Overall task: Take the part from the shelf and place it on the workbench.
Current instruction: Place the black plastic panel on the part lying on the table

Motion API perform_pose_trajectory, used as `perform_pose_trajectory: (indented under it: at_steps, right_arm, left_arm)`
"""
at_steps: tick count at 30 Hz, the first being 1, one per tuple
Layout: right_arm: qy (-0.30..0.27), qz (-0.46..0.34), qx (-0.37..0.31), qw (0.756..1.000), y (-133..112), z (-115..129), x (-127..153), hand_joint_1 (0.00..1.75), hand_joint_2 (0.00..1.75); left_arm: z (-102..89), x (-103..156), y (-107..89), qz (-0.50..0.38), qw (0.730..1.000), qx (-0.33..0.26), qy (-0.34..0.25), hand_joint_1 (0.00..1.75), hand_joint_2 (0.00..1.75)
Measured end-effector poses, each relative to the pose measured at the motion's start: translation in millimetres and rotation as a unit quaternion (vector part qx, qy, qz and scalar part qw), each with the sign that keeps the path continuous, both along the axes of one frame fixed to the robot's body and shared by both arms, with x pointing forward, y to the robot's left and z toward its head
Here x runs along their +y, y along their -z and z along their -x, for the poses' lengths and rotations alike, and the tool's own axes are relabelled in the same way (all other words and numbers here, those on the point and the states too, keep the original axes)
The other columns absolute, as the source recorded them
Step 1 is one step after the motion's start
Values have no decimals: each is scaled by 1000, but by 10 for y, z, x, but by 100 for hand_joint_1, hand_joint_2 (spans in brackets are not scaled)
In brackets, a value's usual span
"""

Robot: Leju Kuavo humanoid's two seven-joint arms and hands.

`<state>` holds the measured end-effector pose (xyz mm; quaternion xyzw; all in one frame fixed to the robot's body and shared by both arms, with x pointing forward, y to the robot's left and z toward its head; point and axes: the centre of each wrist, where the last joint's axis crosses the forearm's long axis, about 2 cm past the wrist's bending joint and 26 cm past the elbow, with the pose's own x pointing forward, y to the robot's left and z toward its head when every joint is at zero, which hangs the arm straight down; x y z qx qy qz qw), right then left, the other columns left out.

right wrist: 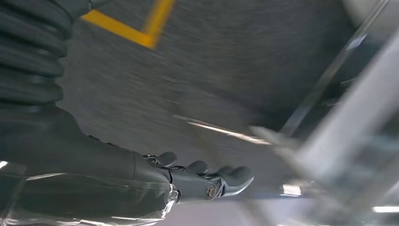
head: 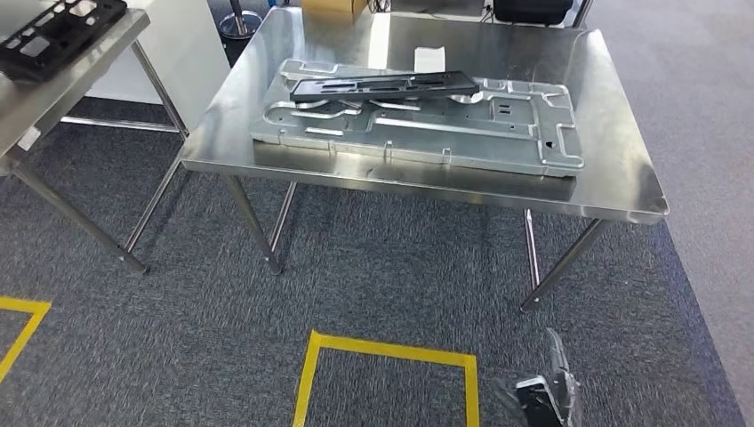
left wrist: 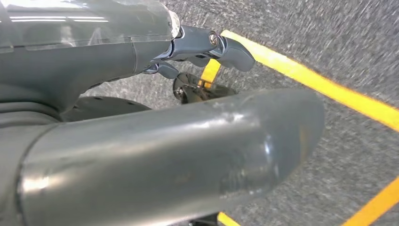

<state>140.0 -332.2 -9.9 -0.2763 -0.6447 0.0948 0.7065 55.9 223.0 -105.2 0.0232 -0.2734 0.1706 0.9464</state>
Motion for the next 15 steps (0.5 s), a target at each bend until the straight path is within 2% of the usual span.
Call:
perform_pose_trajectory:
  at_steps: [3,7,12,15]
  right_arm:
    - [82,-56,64,993,356,390,-213,0,0]
    - [173,-119,139,968,654,775,-204,0,0]
    - [266,-205,218,916,856,939,18,0,0]
    - [293,-234,254,891,913,955,137,0,0]
  left_arm:
    - [10,3,2,-1,1000,1,-9,0,0]
    - [18,5,3,-2,1000,2,-20,0,0]
    - [11,1,1,-2,1000,3,-31,0,0]
    - [-3,1,-1,-6,999,4,-37,0,0]
